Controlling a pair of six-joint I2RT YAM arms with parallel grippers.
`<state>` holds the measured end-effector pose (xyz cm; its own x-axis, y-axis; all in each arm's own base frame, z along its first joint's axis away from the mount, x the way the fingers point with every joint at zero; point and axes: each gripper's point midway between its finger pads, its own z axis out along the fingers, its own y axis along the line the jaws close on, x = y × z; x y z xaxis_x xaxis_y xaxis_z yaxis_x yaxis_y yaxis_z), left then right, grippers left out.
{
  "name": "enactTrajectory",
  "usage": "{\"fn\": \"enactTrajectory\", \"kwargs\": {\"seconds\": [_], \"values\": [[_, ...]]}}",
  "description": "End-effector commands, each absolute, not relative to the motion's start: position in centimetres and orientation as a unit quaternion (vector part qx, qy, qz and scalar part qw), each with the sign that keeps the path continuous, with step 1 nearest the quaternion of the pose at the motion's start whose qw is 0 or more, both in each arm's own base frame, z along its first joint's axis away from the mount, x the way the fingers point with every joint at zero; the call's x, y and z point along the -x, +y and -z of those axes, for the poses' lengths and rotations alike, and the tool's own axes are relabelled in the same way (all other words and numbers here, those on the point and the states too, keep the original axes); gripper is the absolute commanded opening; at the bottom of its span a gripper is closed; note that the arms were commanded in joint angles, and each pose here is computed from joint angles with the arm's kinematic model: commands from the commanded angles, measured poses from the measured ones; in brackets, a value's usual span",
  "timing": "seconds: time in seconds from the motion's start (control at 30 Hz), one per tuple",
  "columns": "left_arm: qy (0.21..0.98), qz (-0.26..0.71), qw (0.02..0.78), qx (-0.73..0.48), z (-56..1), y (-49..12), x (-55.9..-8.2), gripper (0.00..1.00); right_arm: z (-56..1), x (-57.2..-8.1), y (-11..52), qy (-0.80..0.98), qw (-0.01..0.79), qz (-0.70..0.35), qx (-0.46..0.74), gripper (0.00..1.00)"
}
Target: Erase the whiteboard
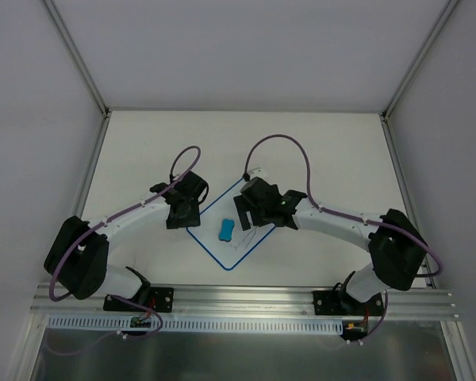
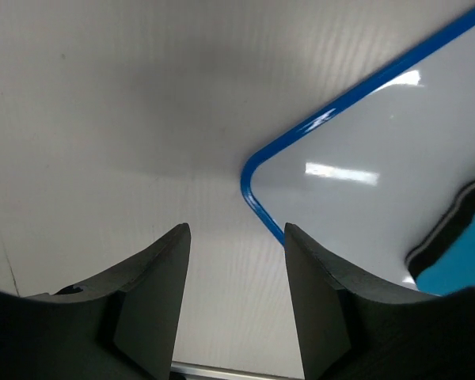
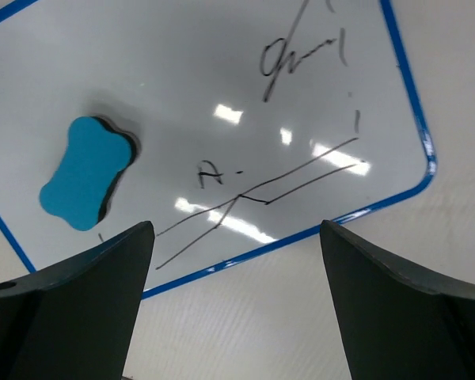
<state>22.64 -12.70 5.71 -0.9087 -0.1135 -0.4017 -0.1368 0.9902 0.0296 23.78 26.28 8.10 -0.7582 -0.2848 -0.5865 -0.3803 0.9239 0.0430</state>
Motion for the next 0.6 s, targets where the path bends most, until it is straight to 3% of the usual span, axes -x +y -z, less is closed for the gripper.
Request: {"fn": "enactTrajectory", "kwargs": {"seconds": [0.0,0.1,0.57], "values": [[0.967,-0.021,0.231,0.109,-5.0,-11.5,-23.2,0.51,-9.4,-24.0,29.2,0.927,0.329,-0.075,0.162,0.87],[0.965,-0.014,0.230,0.125,-3.8,-10.7,-23.0,0.49,-7.8,-23.5,31.3,0.932,0.311,-0.070,0.173,0.75],[0.957,0.011,0.249,0.148,-3.0,-9.6,-22.7,0.50,-6.7,-22.7,35.9,0.931,0.329,-0.066,0.143,0.75]]}}
